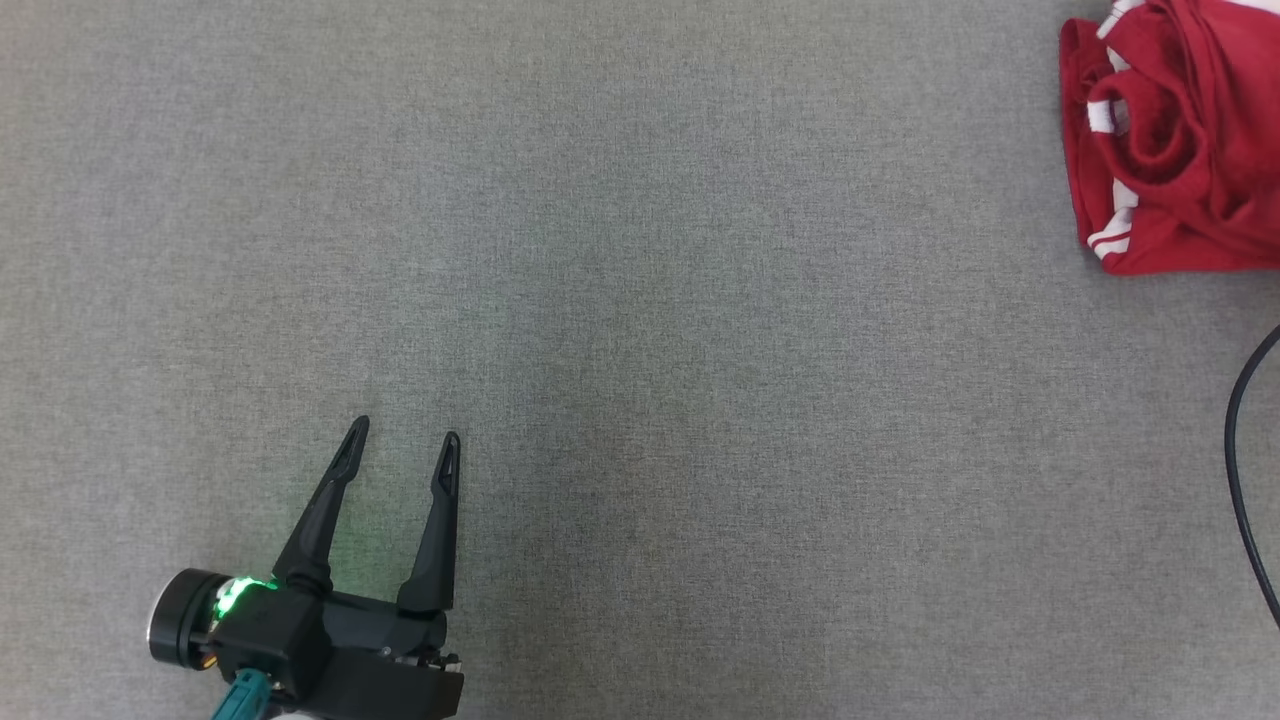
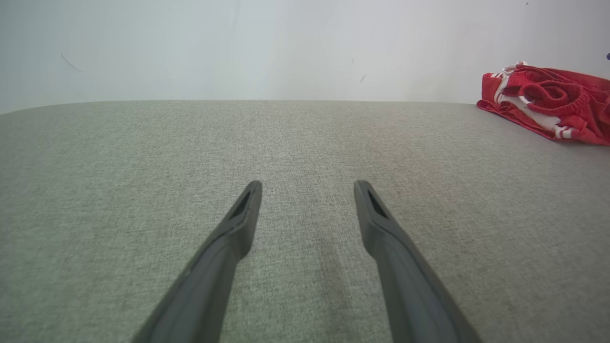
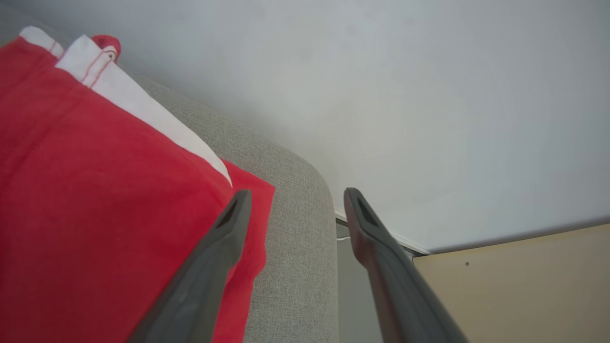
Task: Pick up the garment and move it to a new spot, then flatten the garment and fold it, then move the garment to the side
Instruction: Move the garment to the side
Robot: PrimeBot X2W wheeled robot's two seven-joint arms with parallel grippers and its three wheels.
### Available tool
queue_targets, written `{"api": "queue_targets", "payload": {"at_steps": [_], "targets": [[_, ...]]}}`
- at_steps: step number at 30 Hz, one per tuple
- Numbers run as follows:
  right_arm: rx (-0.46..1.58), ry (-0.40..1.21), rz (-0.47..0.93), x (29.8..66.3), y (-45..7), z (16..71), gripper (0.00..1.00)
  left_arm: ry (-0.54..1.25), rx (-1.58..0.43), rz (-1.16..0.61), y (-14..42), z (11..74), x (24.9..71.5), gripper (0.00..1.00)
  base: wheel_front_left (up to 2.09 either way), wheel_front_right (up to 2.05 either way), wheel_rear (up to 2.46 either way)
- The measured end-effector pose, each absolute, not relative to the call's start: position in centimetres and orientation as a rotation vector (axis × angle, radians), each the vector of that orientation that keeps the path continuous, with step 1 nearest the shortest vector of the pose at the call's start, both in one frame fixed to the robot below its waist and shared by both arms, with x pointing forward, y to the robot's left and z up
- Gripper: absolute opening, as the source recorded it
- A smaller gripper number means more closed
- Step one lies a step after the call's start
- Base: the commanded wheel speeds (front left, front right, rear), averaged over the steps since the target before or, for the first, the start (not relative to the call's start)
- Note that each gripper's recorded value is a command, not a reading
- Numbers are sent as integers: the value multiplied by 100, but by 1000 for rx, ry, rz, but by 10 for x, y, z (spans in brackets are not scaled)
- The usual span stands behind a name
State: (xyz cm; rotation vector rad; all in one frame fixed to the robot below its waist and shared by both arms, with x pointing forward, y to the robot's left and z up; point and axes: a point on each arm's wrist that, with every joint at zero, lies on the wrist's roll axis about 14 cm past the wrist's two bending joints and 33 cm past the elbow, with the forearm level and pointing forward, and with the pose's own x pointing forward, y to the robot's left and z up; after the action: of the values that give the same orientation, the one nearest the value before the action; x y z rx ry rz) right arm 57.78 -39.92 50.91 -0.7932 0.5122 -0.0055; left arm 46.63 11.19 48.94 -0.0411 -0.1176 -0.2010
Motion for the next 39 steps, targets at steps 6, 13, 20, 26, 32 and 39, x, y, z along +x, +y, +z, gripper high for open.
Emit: {"api": "queue_targets", "payload": {"at_steps": [6, 13, 20, 26, 32, 39], "targets": [[-754, 450, -20, 583, -393, 523, 100, -125, -45, -193, 114, 494, 465, 100, 0, 0, 0], [-582, 275, -12, 590, -364, 552, 100, -140, -57, -163, 121, 504, 459, 100, 0, 0, 0], [-414, 112, 33, 589, -323, 587, 100, -149, -77, -131, 128, 514, 444, 100, 0, 0, 0], [-273, -30, 81, 576, -293, 625, 100, -167, -84, -106, 133, 526, 429, 100, 0, 0, 0], [-178, -90, 109, 545, -276, 623, 100, -189, -92, -99, 135, 537, 415, 100, 0, 0, 0], [-92, -180, 131, 506, -254, 620, 100, -214, -97, -95, 136, 549, 399, 100, 0, 0, 0]]}}
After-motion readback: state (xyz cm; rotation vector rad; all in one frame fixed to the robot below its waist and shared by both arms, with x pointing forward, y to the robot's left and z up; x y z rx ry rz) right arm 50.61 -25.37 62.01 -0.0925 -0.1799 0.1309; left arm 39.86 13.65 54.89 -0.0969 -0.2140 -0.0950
